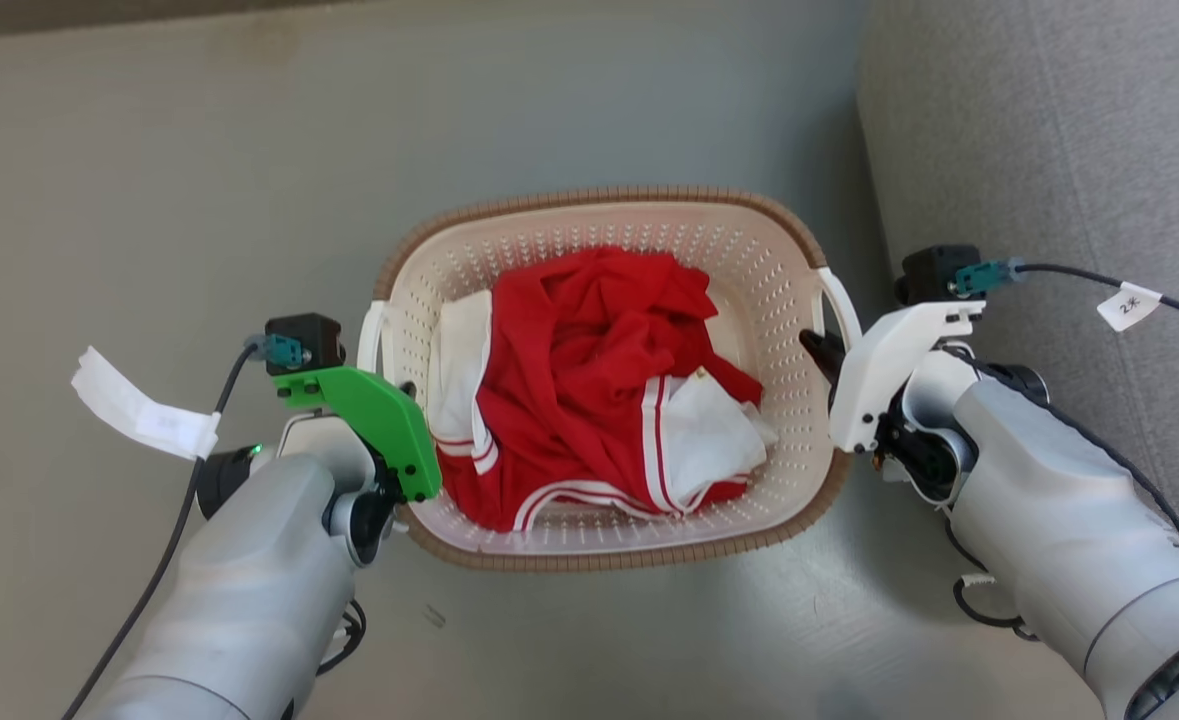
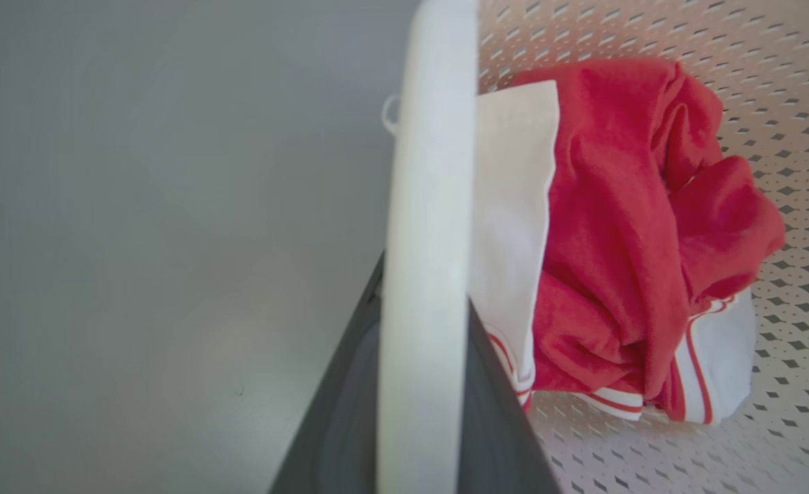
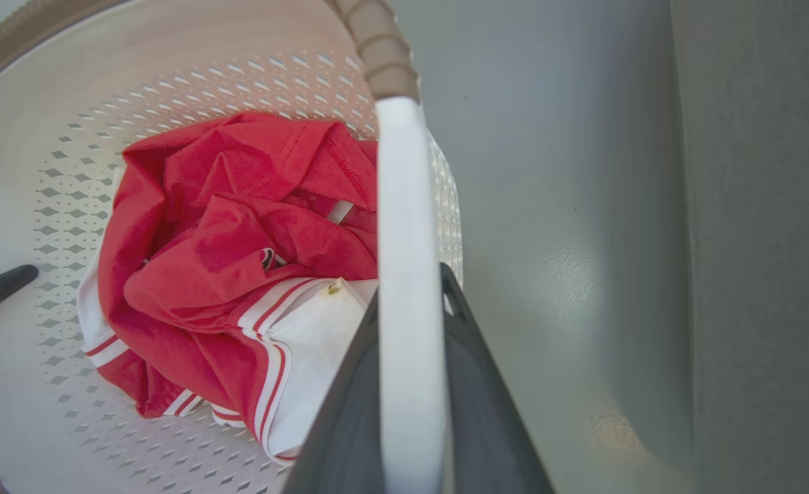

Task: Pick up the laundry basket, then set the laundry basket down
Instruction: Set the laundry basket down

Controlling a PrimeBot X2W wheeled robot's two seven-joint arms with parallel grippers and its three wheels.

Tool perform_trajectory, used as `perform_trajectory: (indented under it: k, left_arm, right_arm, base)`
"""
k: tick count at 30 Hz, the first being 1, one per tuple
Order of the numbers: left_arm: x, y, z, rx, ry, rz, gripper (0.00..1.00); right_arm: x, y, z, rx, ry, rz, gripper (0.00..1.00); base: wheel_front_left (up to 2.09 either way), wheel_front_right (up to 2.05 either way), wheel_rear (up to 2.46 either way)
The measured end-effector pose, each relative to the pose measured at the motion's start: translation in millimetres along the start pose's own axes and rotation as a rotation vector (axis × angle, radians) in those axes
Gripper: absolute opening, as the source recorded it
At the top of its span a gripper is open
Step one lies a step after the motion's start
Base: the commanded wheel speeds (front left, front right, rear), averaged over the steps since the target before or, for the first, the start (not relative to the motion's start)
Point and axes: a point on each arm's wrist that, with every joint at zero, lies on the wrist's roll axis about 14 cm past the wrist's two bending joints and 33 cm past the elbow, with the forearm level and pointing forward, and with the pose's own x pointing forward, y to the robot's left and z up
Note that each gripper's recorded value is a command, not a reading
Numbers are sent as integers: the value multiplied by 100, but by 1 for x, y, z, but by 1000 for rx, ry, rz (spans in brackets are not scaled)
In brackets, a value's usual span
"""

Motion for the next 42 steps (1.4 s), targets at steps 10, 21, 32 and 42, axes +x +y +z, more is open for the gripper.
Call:
perform_trajectory:
  k: [10, 21, 32, 42]
  left_arm:
    - [31, 17, -5, -21, 22, 14, 0]
    - [61, 32, -2, -38, -5, 20, 0]
    - [92, 52, -15, -54, 18, 37, 0]
    - [117, 68, -31, -61, 39, 50, 0]
  right_arm:
    - [30, -12, -10, 43, 24, -1, 0]
    - [62, -25, -10, 43, 21, -2, 0]
    - [94, -37, -23, 56, 38, -2, 0]
    - [120, -47, -35, 70, 45, -3, 0]
  base:
    - [0, 0, 0]
    - [0, 0, 0]
    - [0, 0, 0]
    - [0, 0, 0]
